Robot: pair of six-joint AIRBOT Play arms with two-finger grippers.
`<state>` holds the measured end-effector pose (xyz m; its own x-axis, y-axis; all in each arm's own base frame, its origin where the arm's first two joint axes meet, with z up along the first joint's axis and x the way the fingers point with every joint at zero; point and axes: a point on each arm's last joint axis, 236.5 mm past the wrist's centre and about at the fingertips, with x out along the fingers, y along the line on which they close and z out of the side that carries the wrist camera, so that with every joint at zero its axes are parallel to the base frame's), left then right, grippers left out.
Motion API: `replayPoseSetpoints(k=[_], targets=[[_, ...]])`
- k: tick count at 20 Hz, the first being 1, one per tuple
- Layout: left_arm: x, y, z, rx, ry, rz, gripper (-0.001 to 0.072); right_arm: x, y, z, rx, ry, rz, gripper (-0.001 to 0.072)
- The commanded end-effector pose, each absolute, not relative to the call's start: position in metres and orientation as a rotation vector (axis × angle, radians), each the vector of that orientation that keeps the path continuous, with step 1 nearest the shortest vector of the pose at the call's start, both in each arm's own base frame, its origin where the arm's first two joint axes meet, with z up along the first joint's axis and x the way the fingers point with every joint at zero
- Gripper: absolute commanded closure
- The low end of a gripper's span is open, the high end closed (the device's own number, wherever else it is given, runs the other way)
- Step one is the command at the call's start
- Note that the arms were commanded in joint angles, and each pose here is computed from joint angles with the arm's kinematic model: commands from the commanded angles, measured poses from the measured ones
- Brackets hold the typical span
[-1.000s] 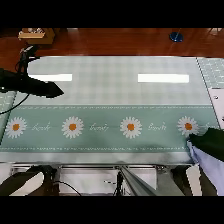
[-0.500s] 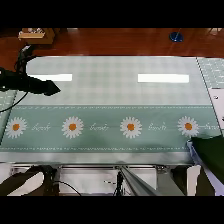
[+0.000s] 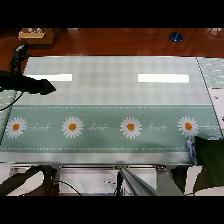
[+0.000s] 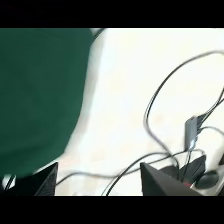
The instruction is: Fold the shirts.
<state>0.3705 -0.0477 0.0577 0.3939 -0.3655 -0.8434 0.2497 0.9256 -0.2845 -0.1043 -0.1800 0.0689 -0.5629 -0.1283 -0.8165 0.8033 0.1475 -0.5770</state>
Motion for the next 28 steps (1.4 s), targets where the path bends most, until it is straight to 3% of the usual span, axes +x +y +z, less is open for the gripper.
replayPoseSetpoints(k=[1,3,4,6,7,8,10,15,17,22,28], targets=[[0.375,-0.046,0.059,-0.117,1.083,-0.382,0.0316,-0.071,-0.226,0.066,0.589,1.445,-1.482,0.0139],[0.381,-0.043,0.061,-0.115,1.056,-0.368,0.0316,0.028,-0.263,0.068,0.628,1.190,-1.209,0.0144],[0.384,-0.042,0.062,-0.115,1.044,-0.362,0.0314,0.099,-0.272,0.077,0.669,1.050,-1.020,0.0188],[0.390,-0.040,0.063,-0.114,1.024,-0.348,0.0307,0.235,-0.249,0.100,0.729,0.887,-0.624,0.0188],[0.394,-0.039,0.061,-0.116,1.017,-0.341,0.0204,0.285,-0.221,0.104,0.717,0.887,-0.460,0.0188],[0.400,-0.037,0.057,-0.119,1.012,-0.331,0.0026,0.327,-0.185,0.099,0.664,0.939,-0.314,0.0188],[0.402,-0.037,0.044,-0.134,1.040,-0.332,-0.0012,0.375,-0.113,0.073,0.489,1.079,-0.122,0.0188],[0.392,-0.073,0.037,-0.139,1.100,-0.389,-0.0012,0.391,-0.022,0.023,-0.088,1.292,0.045,0.0179],[0.396,-0.095,0.038,-0.084,1.072,-0.409,-0.0011,0.395,-0.009,0.024,-0.211,1.278,0.063,0.0180],[0.403,-0.102,0.034,0.151,1.047,-0.273,-0.0010,0.416,0.014,0.036,-0.184,1.169,0.071,0.0186],[0.403,-0.112,0.035,0.098,1.044,-0.260,-0.0010,0.423,0.029,0.049,-0.016,1.035,0.042,0.0226]])
